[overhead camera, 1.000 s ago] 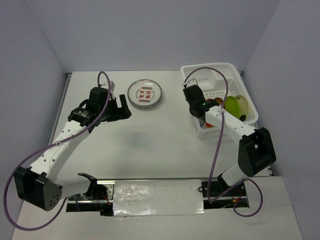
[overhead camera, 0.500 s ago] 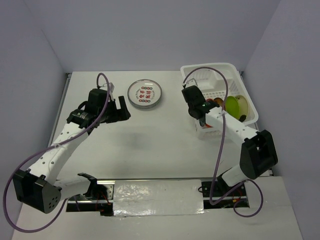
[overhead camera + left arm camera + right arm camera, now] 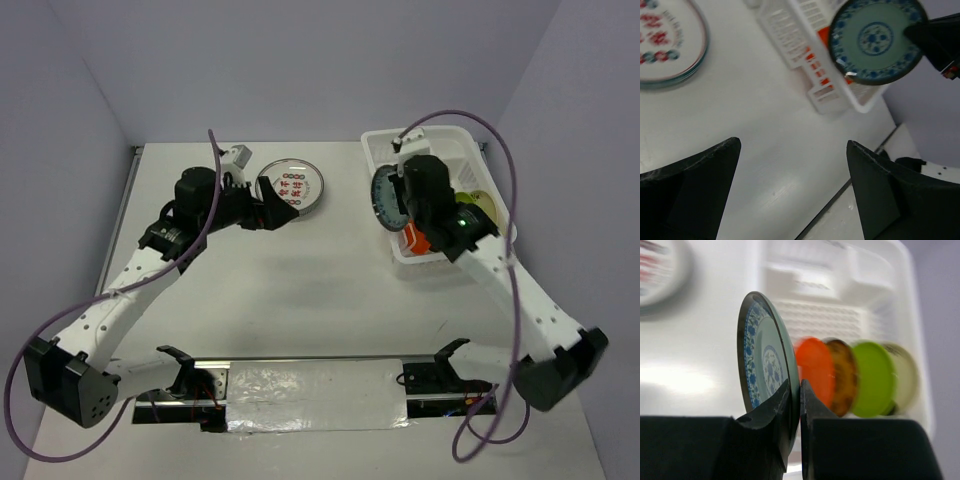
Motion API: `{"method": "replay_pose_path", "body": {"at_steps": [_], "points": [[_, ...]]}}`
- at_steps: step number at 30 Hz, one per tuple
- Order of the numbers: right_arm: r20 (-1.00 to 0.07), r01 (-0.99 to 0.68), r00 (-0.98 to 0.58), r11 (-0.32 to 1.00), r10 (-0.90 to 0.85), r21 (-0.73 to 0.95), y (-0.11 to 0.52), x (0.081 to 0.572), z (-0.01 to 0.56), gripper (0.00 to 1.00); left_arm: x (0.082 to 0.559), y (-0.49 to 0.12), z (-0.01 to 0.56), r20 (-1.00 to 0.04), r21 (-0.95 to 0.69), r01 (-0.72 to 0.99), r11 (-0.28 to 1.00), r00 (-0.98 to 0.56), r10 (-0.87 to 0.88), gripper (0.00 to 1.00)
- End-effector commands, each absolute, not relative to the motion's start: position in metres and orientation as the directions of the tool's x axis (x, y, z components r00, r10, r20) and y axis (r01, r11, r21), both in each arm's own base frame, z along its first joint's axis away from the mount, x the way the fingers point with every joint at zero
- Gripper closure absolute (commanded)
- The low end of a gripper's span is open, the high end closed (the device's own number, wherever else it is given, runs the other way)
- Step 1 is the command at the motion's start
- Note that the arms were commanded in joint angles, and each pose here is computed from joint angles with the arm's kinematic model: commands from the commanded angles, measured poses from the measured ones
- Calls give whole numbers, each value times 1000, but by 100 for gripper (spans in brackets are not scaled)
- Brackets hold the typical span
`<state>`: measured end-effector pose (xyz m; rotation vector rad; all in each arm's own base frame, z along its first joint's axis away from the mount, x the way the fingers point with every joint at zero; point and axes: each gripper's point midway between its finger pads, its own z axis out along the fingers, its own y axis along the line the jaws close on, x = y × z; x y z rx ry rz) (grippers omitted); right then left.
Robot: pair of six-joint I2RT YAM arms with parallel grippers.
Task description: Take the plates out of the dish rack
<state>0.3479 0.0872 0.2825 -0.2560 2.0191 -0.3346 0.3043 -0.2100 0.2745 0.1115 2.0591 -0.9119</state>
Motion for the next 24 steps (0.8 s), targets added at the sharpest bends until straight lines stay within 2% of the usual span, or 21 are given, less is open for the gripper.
{"method": "replay_pose_path", "body": {"at_steps": [1,3,6,9,11,12,14,15,17,18,19,20,22,24], "points": [[-961,-455,-246,891,-127,-1,165,296,354,100,285,-261,360,-854,-519,713,472,-450,-260,1],[-965,-617,-248,783,-90,85,195,274,355,100,285,-274,360,-877,-481,744,463,-414,-244,1],[-961,-699,-275,693,-30,178,214,256,351,100,291,-286,345,-866,-498,733,463,-448,-221,1],[-957,-758,-289,603,32,249,230,243,351,100,291,-296,332,-852,-521,733,437,-476,-217,9],[-947,-780,-317,554,49,290,238,236,349,100,287,-302,331,-850,-525,746,410,-483,-211,35],[-949,-790,-309,539,63,293,241,235,354,100,285,-304,328,-847,-530,748,400,-490,-206,68],[-948,-787,-309,541,72,298,240,236,353,100,286,-304,323,-842,-535,739,409,-503,-194,92],[-949,-773,-306,562,73,293,237,239,351,97,285,-304,318,-838,-540,732,416,-515,-183,99],[-949,-678,-308,684,70,271,218,258,336,44,290,-296,292,-809,-568,665,486,-561,-177,100],[-953,-624,-294,741,71,248,205,264,334,7,299,-288,278,-794,-576,601,555,-574,-202,100],[-960,-480,-276,858,51,184,174,279,323,0,297,-281,249,-748,-601,524,604,-635,-193,100],[-960,-392,-279,908,34,146,156,287,314,0,299,-276,233,-731,-598,483,640,-657,-187,100],[-960,-243,-278,969,-34,36,120,290,301,0,299,-264,182,-642,-599,335,727,-744,-186,100],[-951,-84,-291,993,-100,-78,85,295,292,0,299,-261,145,-571,-595,254,763,-801,-179,100]]}}
